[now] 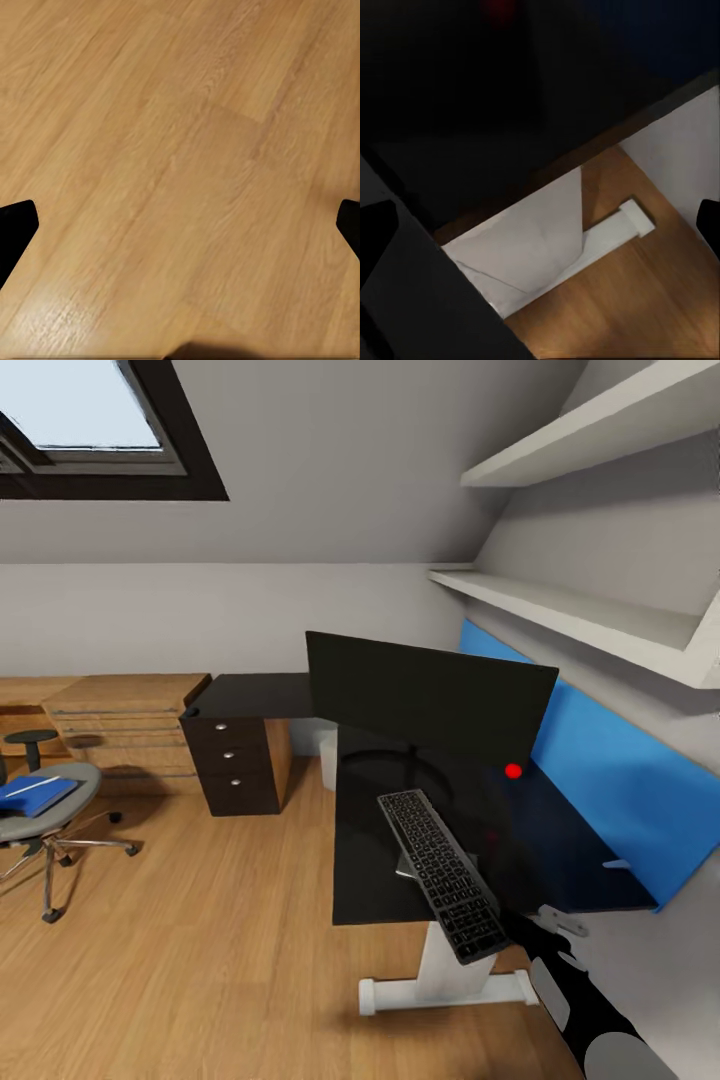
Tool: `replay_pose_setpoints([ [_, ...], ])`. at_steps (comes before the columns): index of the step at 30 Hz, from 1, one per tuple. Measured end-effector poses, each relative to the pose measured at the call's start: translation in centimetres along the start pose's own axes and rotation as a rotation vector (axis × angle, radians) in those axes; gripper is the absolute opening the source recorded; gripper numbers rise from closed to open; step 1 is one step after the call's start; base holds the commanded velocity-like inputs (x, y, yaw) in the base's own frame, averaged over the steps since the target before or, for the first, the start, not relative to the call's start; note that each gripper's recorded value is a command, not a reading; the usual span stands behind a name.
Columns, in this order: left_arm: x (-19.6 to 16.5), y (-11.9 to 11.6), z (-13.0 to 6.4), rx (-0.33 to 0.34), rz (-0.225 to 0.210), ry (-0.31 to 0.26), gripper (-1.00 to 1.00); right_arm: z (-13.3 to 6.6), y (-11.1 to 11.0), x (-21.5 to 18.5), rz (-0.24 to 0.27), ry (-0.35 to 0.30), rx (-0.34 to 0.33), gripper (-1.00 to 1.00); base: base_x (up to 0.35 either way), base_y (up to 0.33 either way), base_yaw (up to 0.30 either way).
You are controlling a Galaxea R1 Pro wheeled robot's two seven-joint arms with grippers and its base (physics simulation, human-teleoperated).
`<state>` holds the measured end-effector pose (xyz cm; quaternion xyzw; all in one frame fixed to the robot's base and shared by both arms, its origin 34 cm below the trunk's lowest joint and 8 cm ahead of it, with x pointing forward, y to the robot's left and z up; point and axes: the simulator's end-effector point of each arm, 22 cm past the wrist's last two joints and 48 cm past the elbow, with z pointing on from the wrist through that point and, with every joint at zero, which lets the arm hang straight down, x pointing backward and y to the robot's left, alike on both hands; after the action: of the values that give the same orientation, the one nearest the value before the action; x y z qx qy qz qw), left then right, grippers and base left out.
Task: In the bedroom, organize the workspace by keeping the computer under the desk, ensuring the monitor is on the desk, placing the keyboard on the desk next to the monitor, placing the mouse on the desk next to the keyboard, moving the folder from the swivel chair onto the desk next to the mouse, stacking the notebook on top of the folder with the pen on top of the notebook, and positioning the swivel chair next to the desk.
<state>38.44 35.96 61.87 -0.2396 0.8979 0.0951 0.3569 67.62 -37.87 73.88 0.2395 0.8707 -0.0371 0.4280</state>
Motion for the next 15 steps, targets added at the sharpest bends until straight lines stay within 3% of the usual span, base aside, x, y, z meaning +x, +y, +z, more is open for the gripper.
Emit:
replay_pose_setpoints([
  [8, 0.00, -0.03, 0.01, 0.001, 0.000, 0.000, 1.00, 0.01, 0.03, 0.00, -0.001, 0.000, 0.000, 1.00, -0.132, 0.102, 0.000],
  [15, -0.01, -0.07, -0.01, 0.004, 0.003, -0.001, 1.00, -0.02, 0.02, -0.03, 0.000, -0.001, 0.000, 1.00, -0.018, 0.014, 0.000],
])
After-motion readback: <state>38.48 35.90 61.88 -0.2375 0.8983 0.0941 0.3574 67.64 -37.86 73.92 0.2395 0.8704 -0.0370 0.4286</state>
